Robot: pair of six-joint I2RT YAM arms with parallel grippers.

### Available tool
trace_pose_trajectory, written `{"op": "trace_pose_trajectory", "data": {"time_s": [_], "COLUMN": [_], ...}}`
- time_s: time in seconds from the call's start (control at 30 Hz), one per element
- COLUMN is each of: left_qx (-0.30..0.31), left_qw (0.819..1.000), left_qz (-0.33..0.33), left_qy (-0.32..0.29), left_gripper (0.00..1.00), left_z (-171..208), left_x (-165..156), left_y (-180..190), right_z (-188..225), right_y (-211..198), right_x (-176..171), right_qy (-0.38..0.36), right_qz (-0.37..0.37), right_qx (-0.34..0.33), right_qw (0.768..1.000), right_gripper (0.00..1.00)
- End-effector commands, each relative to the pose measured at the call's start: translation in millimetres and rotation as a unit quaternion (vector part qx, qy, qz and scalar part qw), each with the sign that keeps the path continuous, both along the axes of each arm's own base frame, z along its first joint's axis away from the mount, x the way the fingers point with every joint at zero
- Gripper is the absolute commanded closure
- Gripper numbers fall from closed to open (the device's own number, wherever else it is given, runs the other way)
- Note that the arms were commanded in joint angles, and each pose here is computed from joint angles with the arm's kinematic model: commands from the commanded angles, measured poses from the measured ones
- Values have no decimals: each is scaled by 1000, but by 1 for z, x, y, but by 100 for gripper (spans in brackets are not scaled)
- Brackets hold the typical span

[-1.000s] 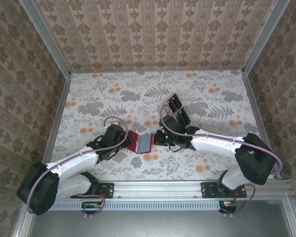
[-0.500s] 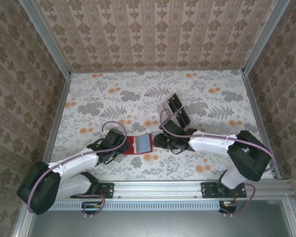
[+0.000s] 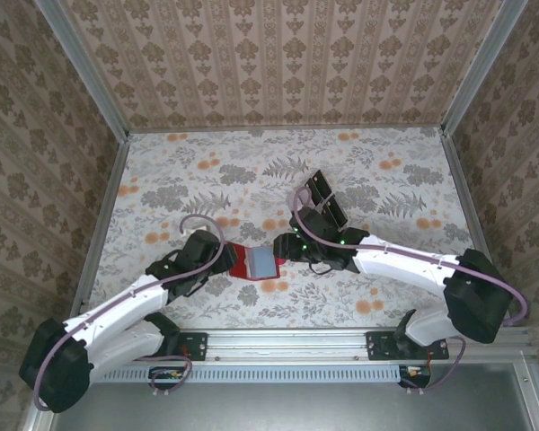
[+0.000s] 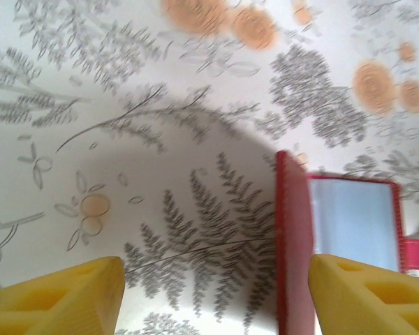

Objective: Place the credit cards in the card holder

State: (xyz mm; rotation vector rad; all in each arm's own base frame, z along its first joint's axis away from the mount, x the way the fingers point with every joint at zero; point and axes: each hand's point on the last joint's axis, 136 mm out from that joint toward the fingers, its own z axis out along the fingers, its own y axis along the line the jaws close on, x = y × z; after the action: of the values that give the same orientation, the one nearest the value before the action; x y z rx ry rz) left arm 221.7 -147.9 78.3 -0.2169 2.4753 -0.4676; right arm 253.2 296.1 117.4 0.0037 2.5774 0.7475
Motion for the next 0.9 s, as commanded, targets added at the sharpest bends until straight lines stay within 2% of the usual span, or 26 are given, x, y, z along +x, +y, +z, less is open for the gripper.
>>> {"op": "trace_pose_trajectory", "data": {"time_s": [0.0,0.17,0.37,0.6,0.73,0.87], "left_qx": [21,29,63,86,90,95], "left_qw": [999,999,997,995,994,993], "left_qz": [-28,-34,-3,6,3,-1], "left_qy": [-8,12,42,57,63,64], "left_gripper": [27,27,30,54,65,66], "left_z": [7,-8,-29,-47,-55,-60], "left_x": [4,3,-10,-13,-11,-8], "left_y": [-5,-9,11,20,18,15], "right_z": [-7,-19,-37,-54,-63,-70], "right_y": [16,31,46,58,61,61], "right_x": [2,10,14,18,19,19], "right_qy": [10,16,33,47,55,60], "right_qz": [20,26,39,46,49,48], "right_qx": [-3,-3,1,3,-2,-6], "right_qw": [1000,1000,999,998,997,997], "right_gripper": [51,52,53,53,53,53]}}
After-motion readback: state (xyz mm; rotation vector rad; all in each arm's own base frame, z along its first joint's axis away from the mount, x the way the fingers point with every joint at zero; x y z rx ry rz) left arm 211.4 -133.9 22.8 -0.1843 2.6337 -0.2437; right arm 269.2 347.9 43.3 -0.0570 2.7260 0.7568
